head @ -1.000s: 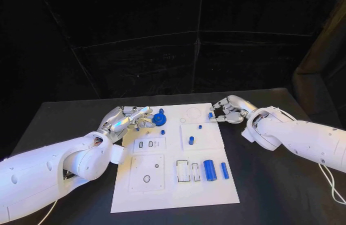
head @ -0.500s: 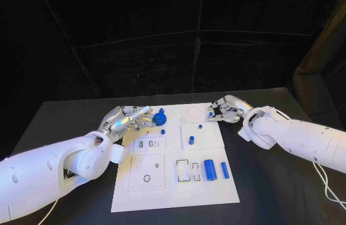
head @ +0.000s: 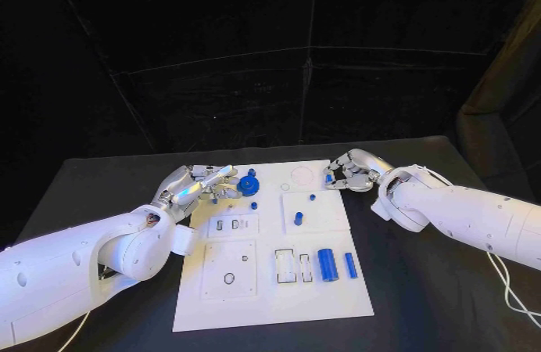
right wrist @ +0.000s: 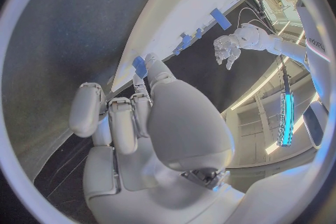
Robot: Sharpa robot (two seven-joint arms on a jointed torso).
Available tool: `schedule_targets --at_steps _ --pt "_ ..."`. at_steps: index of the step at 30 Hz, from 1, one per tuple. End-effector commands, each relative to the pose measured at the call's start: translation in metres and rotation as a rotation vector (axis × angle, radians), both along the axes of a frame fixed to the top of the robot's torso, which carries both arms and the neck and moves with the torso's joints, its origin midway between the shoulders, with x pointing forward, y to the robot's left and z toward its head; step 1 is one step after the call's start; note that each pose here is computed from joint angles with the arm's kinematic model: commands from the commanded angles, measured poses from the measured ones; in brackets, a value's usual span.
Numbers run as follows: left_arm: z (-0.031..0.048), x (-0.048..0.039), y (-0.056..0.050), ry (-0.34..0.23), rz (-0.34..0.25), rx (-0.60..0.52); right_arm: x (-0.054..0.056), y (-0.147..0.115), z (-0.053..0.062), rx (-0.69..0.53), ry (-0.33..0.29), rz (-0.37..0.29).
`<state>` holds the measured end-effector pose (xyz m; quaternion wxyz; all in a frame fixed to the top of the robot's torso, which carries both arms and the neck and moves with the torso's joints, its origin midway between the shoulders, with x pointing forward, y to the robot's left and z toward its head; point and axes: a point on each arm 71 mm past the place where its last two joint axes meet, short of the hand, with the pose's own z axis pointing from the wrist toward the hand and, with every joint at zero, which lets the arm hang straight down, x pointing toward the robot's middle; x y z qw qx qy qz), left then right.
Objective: Assemble the parts on the task board
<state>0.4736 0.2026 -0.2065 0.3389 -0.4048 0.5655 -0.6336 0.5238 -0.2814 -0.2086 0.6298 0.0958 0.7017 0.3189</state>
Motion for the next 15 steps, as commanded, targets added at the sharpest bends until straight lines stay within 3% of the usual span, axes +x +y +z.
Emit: schedule_targets --at_steps 1,15 --pt "0.0010 -0.0002 -0.0010 -0.002 -0.010 -0.009 0.0004 0.0006 0.0000 -0.017 0.004 0.010" --pt "0.0009 -0.0001 -0.0007 -0.002 -0.009 -0.008 0.0008 -0.0004 -0.0005 -0.023 0.004 0.013"
